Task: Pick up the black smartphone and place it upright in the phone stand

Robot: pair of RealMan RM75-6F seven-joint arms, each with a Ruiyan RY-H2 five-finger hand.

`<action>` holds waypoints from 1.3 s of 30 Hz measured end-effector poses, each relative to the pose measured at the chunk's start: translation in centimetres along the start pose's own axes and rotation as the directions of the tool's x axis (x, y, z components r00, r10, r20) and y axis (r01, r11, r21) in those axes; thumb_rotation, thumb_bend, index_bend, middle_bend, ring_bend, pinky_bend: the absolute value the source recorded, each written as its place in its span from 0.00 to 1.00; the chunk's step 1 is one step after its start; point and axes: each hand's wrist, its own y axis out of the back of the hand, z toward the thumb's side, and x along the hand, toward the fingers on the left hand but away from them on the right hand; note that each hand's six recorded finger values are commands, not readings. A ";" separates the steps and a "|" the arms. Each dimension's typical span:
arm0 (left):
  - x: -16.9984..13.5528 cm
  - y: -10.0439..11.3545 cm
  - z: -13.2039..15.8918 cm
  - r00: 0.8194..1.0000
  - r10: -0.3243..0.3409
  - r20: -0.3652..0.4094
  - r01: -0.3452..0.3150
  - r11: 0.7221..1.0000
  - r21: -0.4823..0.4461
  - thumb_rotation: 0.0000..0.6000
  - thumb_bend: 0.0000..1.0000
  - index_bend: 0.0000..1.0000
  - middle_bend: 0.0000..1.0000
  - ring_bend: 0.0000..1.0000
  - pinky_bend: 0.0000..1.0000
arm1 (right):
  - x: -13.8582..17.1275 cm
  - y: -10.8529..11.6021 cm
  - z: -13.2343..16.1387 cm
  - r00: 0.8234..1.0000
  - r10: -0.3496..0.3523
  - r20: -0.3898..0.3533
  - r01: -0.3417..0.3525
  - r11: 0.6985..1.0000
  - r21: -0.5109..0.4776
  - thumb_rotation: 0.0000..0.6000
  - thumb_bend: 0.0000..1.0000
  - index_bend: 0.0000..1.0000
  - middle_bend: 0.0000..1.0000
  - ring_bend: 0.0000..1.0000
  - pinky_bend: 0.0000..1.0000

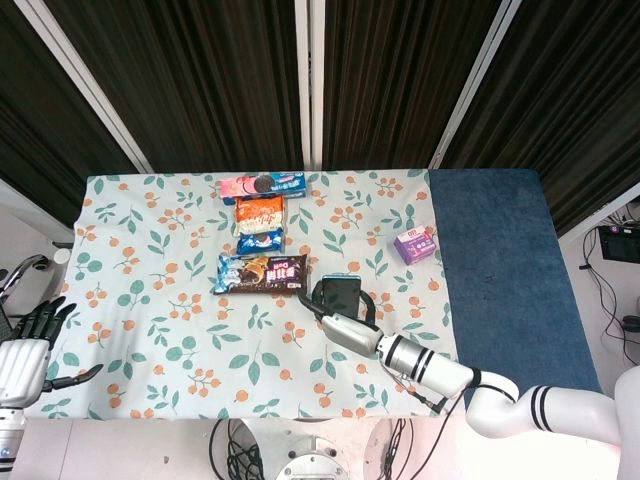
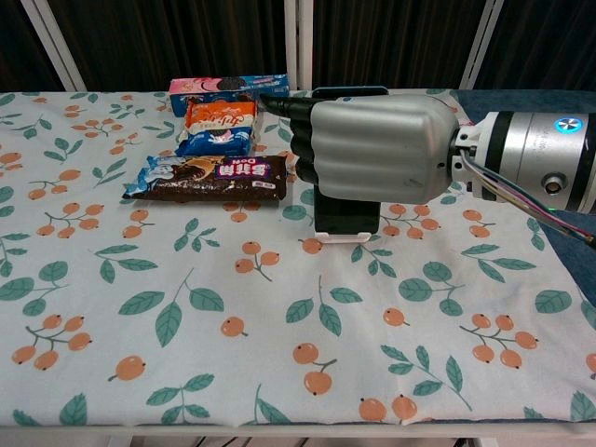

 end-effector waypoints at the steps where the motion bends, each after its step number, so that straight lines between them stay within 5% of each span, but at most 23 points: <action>1: 0.0 0.0 0.0 1.000 0.000 0.000 0.000 1.000 0.000 0.53 0.00 0.11 0.04 0.05 0.14 | 0.0 0.0 0.0 1.000 -0.002 0.000 0.002 1.000 0.002 1.00 0.29 0.73 0.40 0.43 0.06; 18: 0.1 0.0 -0.1 1.000 -0.003 0.000 0.003 1.000 -0.001 0.54 0.00 0.11 0.04 0.05 0.14 | -0.2 -0.3 0.4 1.000 -0.008 -0.009 0.008 1.000 -0.004 1.00 0.29 0.71 0.38 0.43 0.04; 32: 0.0 0.0 -0.2 1.000 -0.003 -0.004 0.003 1.000 0.001 0.54 0.00 0.11 0.04 0.05 0.14 | 0.0 -1.0 0.4 0.999 0.039 -0.008 -0.039 0.999 0.010 1.00 0.18 0.05 0.09 0.05 0.00; 39: 0.0 0.0 -0.2 1.000 -0.001 -0.004 0.001 1.000 0.001 0.53 0.00 0.11 0.04 0.05 0.14 | -0.1 -1.0 0.1 0.999 0.047 -0.001 -0.047 0.999 0.010 1.00 0.18 0.00 0.01 0.00 0.00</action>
